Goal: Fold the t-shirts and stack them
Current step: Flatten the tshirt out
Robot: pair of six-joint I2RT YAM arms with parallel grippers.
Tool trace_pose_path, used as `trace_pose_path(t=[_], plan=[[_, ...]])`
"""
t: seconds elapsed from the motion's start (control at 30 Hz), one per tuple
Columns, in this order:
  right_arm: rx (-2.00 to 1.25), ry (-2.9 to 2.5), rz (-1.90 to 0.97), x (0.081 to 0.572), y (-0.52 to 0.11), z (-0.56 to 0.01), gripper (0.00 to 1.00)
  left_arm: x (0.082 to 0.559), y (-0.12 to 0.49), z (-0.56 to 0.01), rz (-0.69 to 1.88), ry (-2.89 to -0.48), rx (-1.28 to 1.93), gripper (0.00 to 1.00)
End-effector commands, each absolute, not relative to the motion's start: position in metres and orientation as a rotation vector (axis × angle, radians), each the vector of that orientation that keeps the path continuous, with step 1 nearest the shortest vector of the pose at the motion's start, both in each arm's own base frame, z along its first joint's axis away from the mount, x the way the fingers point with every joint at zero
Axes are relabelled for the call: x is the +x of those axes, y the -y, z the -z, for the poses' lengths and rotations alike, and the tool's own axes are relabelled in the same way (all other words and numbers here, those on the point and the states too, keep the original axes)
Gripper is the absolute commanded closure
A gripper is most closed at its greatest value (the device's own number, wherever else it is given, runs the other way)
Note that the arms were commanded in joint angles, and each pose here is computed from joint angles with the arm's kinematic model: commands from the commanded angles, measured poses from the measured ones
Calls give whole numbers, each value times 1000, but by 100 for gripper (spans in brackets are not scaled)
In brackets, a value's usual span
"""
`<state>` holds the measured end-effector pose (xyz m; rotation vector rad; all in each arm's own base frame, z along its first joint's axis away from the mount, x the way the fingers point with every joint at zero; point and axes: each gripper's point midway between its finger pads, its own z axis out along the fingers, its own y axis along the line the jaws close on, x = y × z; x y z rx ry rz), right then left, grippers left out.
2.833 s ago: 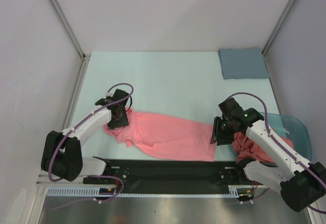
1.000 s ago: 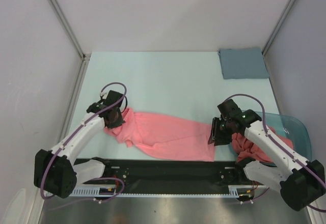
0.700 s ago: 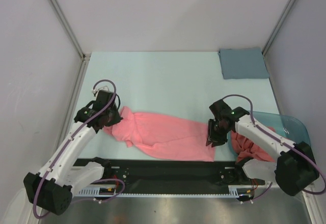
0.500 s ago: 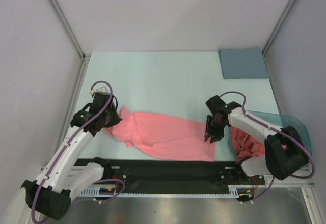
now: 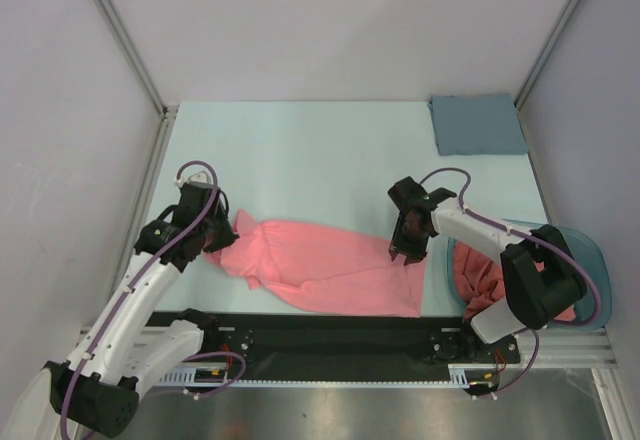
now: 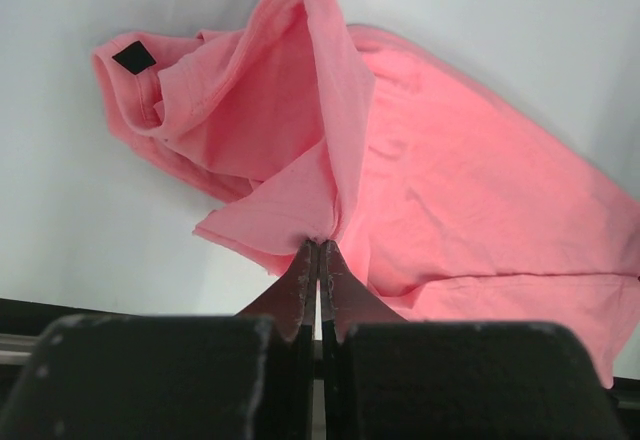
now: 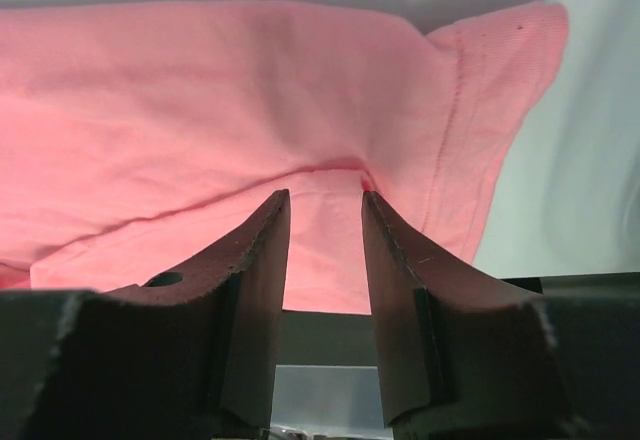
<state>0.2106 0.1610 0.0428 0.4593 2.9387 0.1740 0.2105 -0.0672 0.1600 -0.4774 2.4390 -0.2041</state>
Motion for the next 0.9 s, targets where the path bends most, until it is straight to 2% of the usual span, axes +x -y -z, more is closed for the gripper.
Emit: trace_pose_path(t=[0.0,0.6,0.8,0.87], plan=[[519,-2898,-101,217,-154,-44,60,217,71,-180,251,-2383,-451,100],[547,-2941,-16,209,-155,-20,67,212,65,-196,229,-2360,-400,100],[532,-2948,-5,208,-155,-14,77,208,62,-199,228,-2342,-401,100],[525,-2941,-2,211,-156,-16,83,209,61,-203,225,-2330,-402,100]])
